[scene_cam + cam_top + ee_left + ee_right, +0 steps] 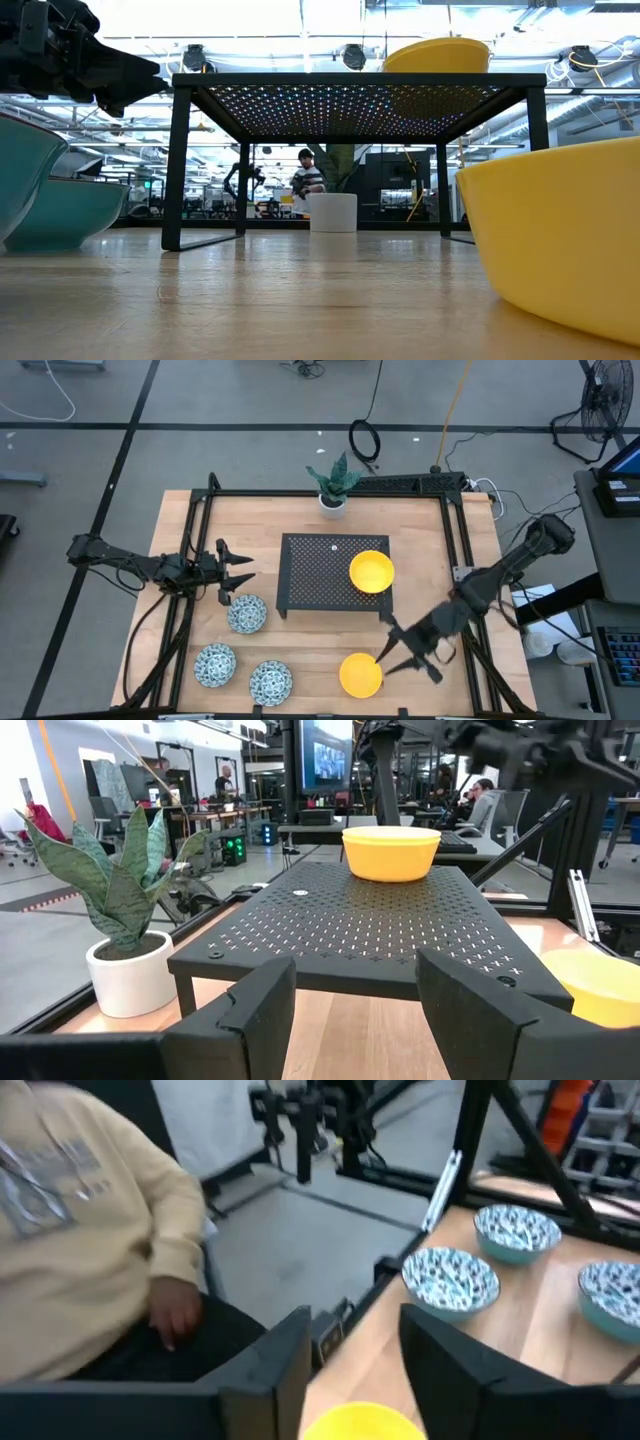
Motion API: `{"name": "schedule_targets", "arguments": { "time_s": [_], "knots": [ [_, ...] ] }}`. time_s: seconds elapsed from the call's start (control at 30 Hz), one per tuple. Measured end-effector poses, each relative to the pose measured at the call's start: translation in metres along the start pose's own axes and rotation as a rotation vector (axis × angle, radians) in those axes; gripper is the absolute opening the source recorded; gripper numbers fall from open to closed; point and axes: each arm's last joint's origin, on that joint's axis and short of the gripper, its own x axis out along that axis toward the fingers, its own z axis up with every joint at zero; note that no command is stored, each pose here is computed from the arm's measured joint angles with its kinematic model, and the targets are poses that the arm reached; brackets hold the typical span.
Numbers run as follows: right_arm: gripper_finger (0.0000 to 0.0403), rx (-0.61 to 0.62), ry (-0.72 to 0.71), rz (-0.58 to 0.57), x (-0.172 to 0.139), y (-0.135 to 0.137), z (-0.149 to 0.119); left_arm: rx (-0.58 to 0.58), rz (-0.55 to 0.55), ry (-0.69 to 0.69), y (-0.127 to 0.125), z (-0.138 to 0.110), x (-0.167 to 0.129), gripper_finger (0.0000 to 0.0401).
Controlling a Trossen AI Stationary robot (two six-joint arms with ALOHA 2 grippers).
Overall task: Pick & Place Mini bowls
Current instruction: Stack the yellow bowl on the yellow bowls on the shelf
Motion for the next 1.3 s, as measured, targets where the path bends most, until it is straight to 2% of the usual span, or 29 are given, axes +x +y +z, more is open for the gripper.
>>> {"name": "schedule_targets", "arguments": {
  "time_s": [0.13,0.27,0.37,0.5,0.63,0.8,1.07,1.3],
  "knots": [
    [0.0199,0.032,0.081,-0.026,0.023,0.019,-0.007,0.000,0.000,0.000,0.000,0.000,0.000,0.0212],
    [0.0242,0.124,0.300,-0.120,0.045,0.029,-0.027,0.000,0.000,-0.001,0.000,0.000,0.000,0.0212],
    [0.0251,0.207,0.465,-0.208,0.058,0.029,-0.045,0.000,0.000,0.000,0.000,0.000,0.000,0.0212],
    [0.0247,0.363,0.605,-0.315,0.068,0.023,-0.070,0.000,0.000,0.000,0.000,0.000,0.000,0.0212],
    [0.0235,0.559,0.671,-0.452,0.072,0.009,-0.086,0.000,0.000,0.000,0.000,0.000,0.000,0.0212],
    [0.0223,0.766,0.750,-0.461,0.081,-0.003,-0.100,0.000,0.000,0.000,0.000,0.000,0.000,0.0212],
    [0.0208,0.803,0.869,-0.440,0.091,-0.006,-0.121,0.001,0.000,0.000,0.000,0.000,0.000,0.0212],
    [0.0193,0.859,0.959,-0.460,0.080,-0.009,-0.120,0.000,0.000,0.000,0.000,0.000,0.000,0.0212]
  ]
}}
